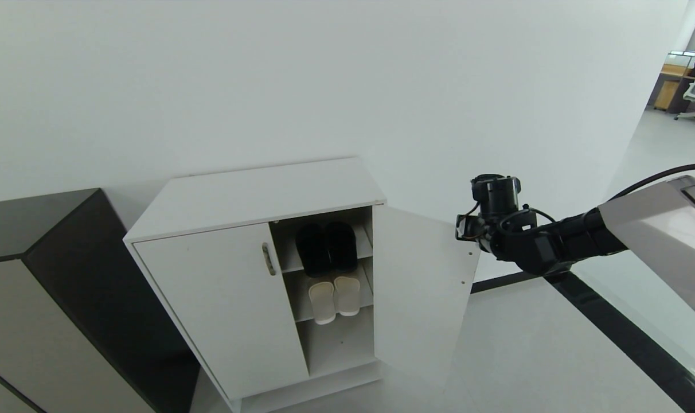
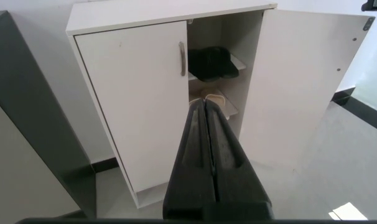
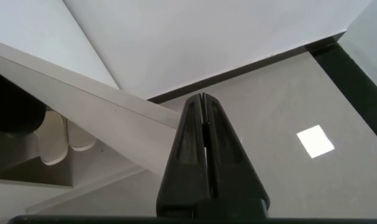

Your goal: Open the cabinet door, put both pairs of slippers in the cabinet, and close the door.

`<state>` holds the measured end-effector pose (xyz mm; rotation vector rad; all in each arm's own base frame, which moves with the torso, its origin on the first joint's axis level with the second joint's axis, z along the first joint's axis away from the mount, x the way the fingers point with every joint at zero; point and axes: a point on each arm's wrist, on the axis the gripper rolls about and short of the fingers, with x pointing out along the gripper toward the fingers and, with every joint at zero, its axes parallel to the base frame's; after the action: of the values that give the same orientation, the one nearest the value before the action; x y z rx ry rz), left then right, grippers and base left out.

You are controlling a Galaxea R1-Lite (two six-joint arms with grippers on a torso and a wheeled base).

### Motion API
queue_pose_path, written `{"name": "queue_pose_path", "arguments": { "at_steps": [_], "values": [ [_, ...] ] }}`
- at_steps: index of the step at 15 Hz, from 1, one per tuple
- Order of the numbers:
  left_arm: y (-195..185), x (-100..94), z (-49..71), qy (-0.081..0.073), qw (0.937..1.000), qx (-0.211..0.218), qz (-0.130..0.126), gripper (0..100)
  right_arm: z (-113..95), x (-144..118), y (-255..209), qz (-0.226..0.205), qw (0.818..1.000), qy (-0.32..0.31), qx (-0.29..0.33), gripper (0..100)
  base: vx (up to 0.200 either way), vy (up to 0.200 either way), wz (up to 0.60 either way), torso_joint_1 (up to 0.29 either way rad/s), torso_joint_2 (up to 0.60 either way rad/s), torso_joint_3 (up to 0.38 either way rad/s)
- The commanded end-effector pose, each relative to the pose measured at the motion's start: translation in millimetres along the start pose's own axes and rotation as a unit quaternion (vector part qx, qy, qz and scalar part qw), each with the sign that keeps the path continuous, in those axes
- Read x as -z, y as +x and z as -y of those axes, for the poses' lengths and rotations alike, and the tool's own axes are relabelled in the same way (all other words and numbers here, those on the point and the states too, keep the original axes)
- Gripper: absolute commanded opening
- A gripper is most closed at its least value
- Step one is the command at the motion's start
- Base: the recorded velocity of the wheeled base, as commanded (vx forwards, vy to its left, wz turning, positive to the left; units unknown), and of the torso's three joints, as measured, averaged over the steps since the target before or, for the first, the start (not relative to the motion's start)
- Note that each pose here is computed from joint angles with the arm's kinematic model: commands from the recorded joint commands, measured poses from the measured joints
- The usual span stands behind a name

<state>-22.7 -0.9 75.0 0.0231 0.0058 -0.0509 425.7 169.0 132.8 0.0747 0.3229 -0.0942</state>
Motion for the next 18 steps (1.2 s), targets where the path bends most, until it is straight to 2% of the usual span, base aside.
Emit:
{"name": "queue_pose_path", "arguments": {
  "at_steps": [1, 6, 13, 18],
  "values": [
    [0, 0.0, 0.0, 0.0, 1.0, 0.0, 0.0, 0, 0, 4, 2, -0.005, 1.0, -0.002, 0.001, 0, 0.0, 0.0, 0.0, 0.0, 0.0, 0.0],
    [0, 0.0, 0.0, 0.0, 1.0, 0.0, 0.0, 0, -9, 11, -10, -0.016, 1.0, -0.013, -0.011, 0, 0.0, 0.0, 0.0, 0.0, 0.0, 0.0],
    [0, 0.0, 0.0, 0.0, 1.0, 0.0, 0.0, 0, -47, 22, -73, -0.028, 0.996, -0.043, -0.078, 0, 0.0, 0.0, 0.0, 0.0, 0.0, 0.0],
    [0, 0.0, 0.0, 0.0, 1.0, 0.0, 0.0, 0, -51, 22, -100, -0.028, 0.993, -0.049, -0.104, 0, 0.0, 0.0, 0.0, 0.0, 0.0, 0.0]
  ]
}}
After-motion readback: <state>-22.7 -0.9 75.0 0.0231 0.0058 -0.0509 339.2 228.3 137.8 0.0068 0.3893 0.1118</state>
